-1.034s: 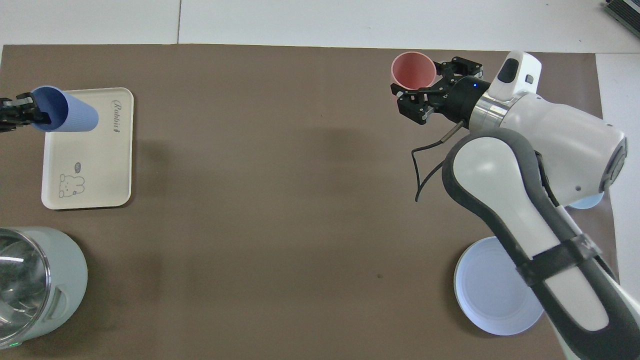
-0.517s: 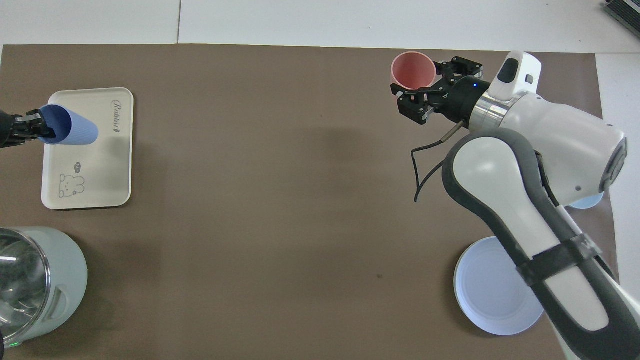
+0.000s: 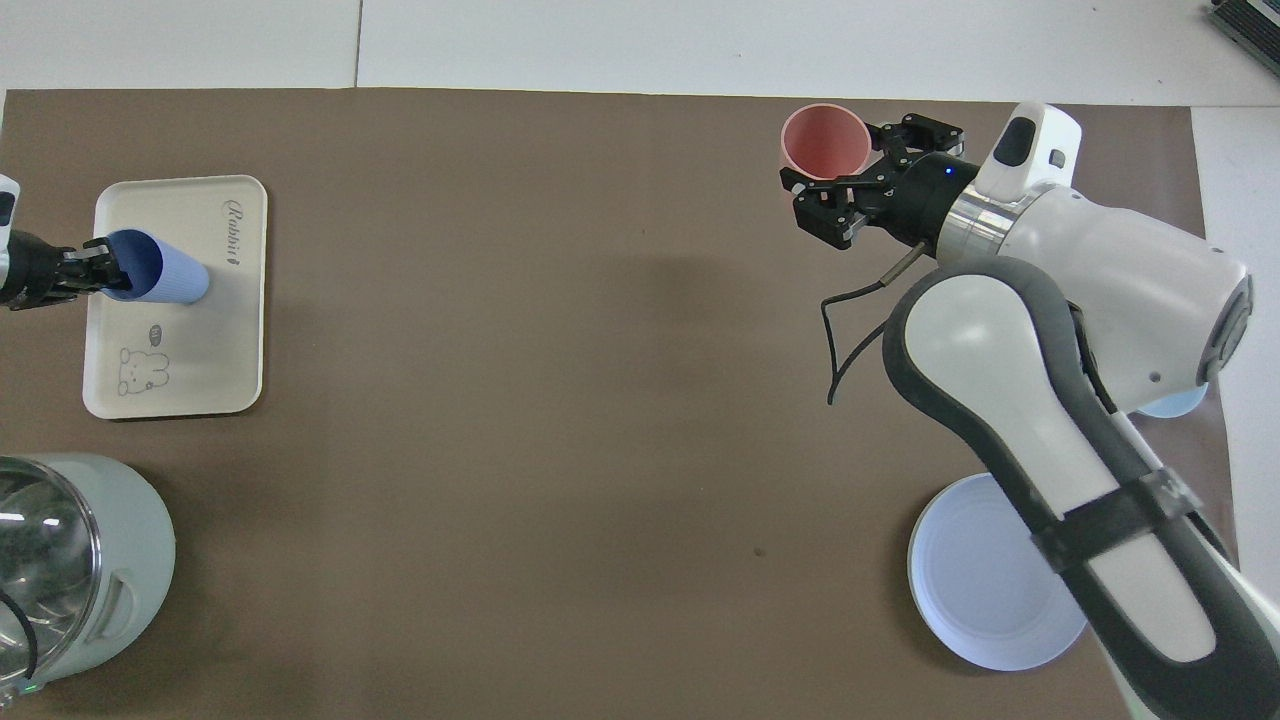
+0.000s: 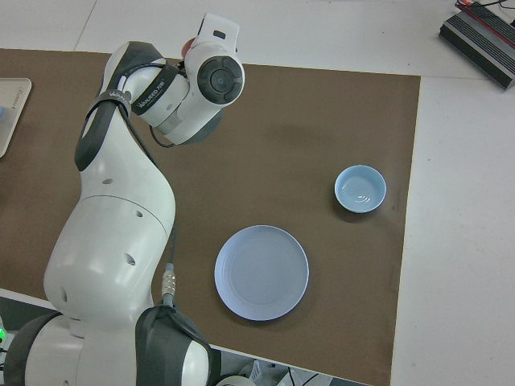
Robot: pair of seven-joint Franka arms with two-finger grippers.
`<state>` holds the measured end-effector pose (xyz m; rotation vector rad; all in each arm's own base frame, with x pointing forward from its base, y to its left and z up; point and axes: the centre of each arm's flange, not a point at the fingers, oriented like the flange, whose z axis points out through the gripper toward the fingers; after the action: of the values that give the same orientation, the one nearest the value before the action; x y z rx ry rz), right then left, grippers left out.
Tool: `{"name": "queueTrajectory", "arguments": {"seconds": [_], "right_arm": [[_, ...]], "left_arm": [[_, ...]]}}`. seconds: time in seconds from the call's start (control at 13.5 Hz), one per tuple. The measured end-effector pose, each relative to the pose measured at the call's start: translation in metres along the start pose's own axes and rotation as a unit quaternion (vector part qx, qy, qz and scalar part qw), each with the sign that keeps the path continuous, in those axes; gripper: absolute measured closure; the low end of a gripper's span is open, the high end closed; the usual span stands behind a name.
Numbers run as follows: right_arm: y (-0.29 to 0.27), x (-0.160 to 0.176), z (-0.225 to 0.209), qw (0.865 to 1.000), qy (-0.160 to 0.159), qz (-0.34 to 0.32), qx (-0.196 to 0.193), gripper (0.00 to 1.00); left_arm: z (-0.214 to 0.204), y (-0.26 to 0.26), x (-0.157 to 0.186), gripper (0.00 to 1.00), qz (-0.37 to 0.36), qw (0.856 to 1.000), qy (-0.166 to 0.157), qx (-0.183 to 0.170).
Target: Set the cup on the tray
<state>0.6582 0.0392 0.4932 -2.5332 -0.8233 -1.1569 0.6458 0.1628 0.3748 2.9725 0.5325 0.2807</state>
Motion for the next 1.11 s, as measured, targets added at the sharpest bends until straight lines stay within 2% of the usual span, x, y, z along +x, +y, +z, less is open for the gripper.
{"name": "queueTrajectory", "arguments": {"seconds": [0.07,0.22,0.37,0.52,0.59,0.74,0.89,0.96,1.11], "right_arm": [[0.018,0.004,-0.014,1.0,-0.011,-0.001,-0.01,0.16],[0.018,0.009,-0.016,1.0,-0.019,-0.012,-0.015,0.16],[0.028,-0.005,-0.01,1.0,-0.018,-0.015,-0.011,0.16],[0.044,-0.041,0.001,1.0,0.015,0.002,0.004,0.16],[0.05,-0.06,0.009,0.999,0.038,0.005,0.008,0.16],[0.06,-0.097,0.025,0.997,0.072,0.015,0.007,0.16],[0.066,-0.124,0.035,0.996,0.089,0.028,0.017,0.16],[0.072,-0.139,0.039,0.994,0.103,0.032,0.026,0.16],[0.087,-0.171,0.047,0.99,0.132,0.028,0.041,0.16]], "left_arm": [[-0.005,0.003,0.003,0.65,0.002,1.0,0.005,-0.001],[-0.019,0.01,0.01,0.41,0.007,1.0,0.005,-0.005],[-0.046,0.026,0.017,0.19,0.019,1.0,-0.023,-0.011],[-0.081,0.059,0.018,0.17,0.044,0.997,-0.063,-0.011],[-0.098,0.073,0.015,0.17,0.061,0.995,-0.083,0.001],[-0.13,0.106,0.003,0.18,0.1,0.987,-0.123,0.037],[-0.152,0.153,-0.018,0.2,0.147,0.974,-0.152,0.08],[-0.159,0.18,-0.032,0.22,0.169,0.968,-0.16,0.098],[-0.185,0.218,-0.053,0.23,0.198,0.963,-0.148,0.108]]}}
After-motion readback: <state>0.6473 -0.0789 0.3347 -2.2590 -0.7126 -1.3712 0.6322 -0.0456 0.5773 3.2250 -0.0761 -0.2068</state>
